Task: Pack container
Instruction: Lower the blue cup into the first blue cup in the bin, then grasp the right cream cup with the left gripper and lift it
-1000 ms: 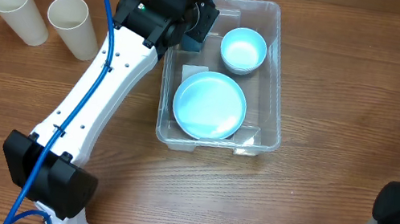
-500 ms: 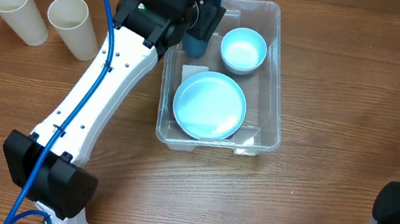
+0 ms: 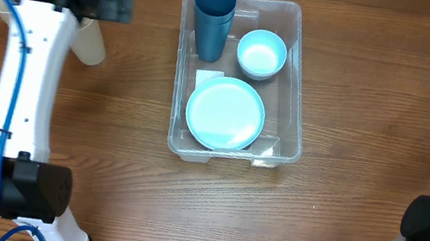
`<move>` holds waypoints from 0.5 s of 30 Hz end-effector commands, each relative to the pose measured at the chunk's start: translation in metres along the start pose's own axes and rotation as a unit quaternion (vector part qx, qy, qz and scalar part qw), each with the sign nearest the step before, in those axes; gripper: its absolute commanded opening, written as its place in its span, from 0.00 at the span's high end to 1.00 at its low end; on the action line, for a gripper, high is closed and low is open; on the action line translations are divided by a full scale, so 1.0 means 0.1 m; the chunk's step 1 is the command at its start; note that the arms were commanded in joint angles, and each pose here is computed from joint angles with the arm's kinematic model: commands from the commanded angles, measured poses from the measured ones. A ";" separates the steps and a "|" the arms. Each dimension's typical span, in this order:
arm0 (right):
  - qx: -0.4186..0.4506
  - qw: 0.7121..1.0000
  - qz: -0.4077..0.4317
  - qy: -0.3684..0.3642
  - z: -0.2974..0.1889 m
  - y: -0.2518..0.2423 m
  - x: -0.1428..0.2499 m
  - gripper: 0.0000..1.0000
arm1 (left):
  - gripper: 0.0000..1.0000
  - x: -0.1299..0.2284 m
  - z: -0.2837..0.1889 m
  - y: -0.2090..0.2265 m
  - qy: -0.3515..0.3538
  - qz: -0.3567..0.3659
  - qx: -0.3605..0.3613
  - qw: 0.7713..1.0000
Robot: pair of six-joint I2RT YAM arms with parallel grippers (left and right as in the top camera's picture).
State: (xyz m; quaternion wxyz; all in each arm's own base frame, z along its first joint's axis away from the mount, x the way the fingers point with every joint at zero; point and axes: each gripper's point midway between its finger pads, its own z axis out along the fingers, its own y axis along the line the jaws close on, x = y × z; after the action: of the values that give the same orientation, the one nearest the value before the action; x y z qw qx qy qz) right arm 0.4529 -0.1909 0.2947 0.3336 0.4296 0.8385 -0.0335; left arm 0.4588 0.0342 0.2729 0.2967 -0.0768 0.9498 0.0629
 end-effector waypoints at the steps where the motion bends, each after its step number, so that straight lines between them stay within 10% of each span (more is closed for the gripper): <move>1: -0.008 1.000 0.004 -0.016 -0.12 0.03 -0.07 0.00 | 0.02 -0.01 0.29 0.12 0.021 -0.004 0.032 0.999; 9: -0.008 1.000 0.004 -0.016 -0.12 0.03 -0.07 0.00 | 0.11 0.49 1.35 0.00 0.143 0.018 0.059 0.988; 12: -0.008 1.000 0.004 -0.016 -0.12 0.03 -0.07 0.00 | 0.94 0.70 1.56 -0.03 0.184 0.018 0.062 0.981; 15: -0.008 1.000 0.004 -0.016 -0.12 0.03 -0.07 0.00 | 0.96 0.73 1.52 -0.02 0.191 0.018 0.062 0.979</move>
State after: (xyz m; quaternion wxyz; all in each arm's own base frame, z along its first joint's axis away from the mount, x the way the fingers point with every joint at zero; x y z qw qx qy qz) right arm 0.4529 -0.1909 0.2947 0.3336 0.4297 0.8384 -0.0334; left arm 0.4840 0.0537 0.0968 0.1054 -0.0626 0.9924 0.0042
